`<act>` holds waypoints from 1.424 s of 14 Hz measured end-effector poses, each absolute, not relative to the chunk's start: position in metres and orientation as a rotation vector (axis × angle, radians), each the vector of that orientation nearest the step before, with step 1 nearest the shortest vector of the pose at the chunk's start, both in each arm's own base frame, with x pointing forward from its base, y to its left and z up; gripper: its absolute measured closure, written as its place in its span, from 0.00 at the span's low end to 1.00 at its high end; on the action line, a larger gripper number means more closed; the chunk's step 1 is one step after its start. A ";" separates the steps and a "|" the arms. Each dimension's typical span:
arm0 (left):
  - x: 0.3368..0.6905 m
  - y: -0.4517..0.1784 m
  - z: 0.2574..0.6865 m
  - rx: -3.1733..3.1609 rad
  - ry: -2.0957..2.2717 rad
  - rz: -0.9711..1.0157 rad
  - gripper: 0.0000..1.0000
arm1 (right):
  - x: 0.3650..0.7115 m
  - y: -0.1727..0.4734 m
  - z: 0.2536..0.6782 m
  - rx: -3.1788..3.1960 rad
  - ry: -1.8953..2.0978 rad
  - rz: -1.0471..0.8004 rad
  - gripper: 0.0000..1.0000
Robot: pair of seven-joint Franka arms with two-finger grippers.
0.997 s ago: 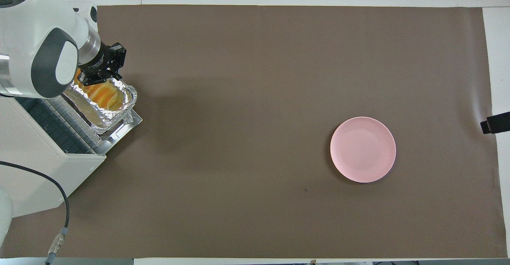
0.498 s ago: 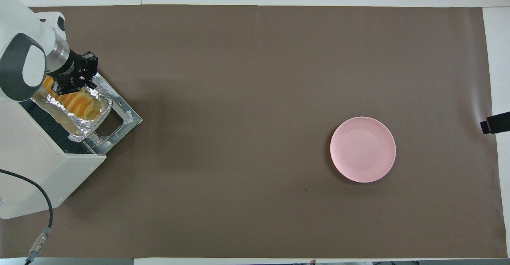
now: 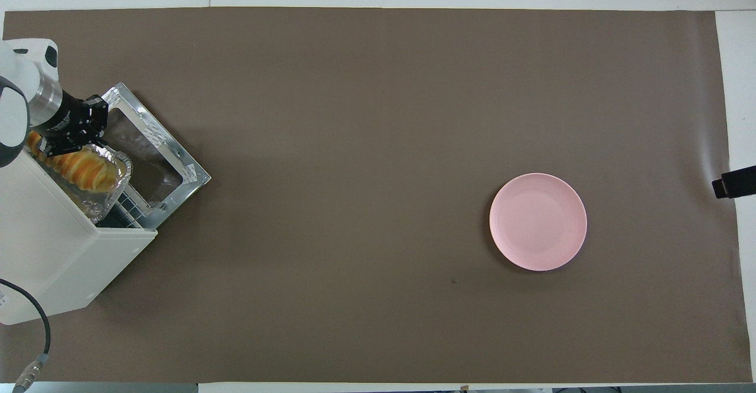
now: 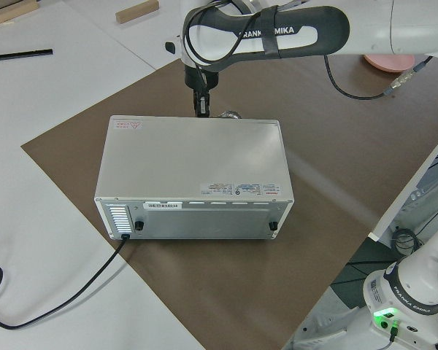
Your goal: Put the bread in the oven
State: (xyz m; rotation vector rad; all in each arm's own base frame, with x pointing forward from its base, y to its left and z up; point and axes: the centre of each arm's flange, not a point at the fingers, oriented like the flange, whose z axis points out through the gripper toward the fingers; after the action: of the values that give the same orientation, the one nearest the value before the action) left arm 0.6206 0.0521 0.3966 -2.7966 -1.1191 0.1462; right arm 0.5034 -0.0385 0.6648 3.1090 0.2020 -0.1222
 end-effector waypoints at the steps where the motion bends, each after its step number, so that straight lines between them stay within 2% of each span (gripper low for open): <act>1: 0.616 0.056 0.392 -2.804 -1.103 0.154 0.98 | 0.503 -0.039 0.665 3.109 0.202 -0.122 0.00; 6: 0.606 0.052 0.393 -2.854 -0.991 0.154 0.98 | 0.503 -0.039 0.665 3.109 0.202 -0.122 0.00; 8: 0.605 0.050 0.390 -2.872 -0.944 0.158 0.83 | 0.503 -0.039 0.665 3.109 0.202 -0.122 0.00; 10: 0.605 0.047 0.385 -2.880 -0.923 0.160 0.59 | 0.503 -0.039 0.665 3.109 0.202 -0.122 0.00; 11: 0.605 0.046 0.383 -2.884 -0.916 0.157 0.52 | 0.503 -0.039 0.665 3.109 0.202 -0.122 0.00; 12: 0.608 0.043 0.385 -2.894 -0.903 0.137 0.37 | 0.503 -0.039 0.665 3.109 0.202 -0.122 0.00; 13: 0.613 0.035 0.395 -2.910 -0.882 0.093 0.27 | 0.503 -0.039 0.665 3.109 0.202 -0.122 0.00; 15: 0.624 0.010 0.437 -2.945 -0.831 -0.015 0.01 | 0.503 -0.039 0.665 3.109 0.202 -0.122 0.00; 17: 0.623 -0.012 0.474 -2.966 -0.752 -0.022 0.00 | 0.503 -0.039 0.665 3.109 0.202 -0.122 0.00; 20: 0.600 -0.025 0.511 -3.011 -0.408 0.117 0.00 | 0.503 -0.038 0.666 3.109 0.202 -0.118 0.00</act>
State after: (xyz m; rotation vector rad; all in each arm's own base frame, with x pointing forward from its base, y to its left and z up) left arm 0.6002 -0.0254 0.5115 -3.0115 -0.4076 0.1172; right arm 0.5025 -0.0383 0.6661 3.1085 0.2019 -0.1181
